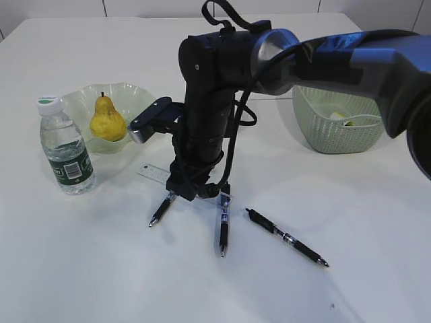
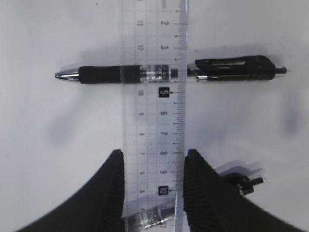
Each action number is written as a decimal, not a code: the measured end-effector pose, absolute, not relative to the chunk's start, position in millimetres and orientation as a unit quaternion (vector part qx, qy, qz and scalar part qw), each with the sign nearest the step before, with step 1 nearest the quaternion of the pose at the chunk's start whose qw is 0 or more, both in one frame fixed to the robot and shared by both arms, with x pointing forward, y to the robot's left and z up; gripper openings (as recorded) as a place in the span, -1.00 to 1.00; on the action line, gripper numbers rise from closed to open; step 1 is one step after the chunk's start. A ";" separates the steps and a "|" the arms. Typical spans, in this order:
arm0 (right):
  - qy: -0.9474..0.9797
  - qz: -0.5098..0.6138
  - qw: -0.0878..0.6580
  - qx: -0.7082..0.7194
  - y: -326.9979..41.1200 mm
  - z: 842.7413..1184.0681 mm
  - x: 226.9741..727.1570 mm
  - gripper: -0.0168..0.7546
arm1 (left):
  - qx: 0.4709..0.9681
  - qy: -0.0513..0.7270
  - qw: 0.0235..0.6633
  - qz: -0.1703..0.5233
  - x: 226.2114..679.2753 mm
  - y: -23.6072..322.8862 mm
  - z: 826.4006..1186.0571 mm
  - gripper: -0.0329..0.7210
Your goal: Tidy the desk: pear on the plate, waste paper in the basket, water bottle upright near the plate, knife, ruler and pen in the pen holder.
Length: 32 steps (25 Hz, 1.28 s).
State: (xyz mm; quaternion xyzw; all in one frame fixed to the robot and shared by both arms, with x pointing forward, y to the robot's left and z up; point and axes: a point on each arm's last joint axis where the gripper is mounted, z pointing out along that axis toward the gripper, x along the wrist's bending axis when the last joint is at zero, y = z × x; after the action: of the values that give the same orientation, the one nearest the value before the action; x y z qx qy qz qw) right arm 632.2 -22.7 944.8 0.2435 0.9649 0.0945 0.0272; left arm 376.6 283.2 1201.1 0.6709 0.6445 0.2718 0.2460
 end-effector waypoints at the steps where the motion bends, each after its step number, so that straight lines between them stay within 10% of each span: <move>1: 0.963 0.096 0.026 0.249 -22.3 946.1 632.3 -0.17 | 0.671 0.645 0.246 0.272 376.6 283.2 1201.1 -0.28; 32: 0.815 0.359 0.248 0.382 -62.4 1058.5 722.7 -0.17 | 0.669 0.644 0.236 0.286 377.1 286.1 1201.7 -0.28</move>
State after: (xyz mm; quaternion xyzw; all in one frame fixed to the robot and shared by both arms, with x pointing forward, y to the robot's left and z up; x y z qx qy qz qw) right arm 722.7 -62.4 1058.5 0.3819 0.8146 0.3592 0.2481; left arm 377.1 286.1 1201.7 0.6689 0.6440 0.2861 0.2364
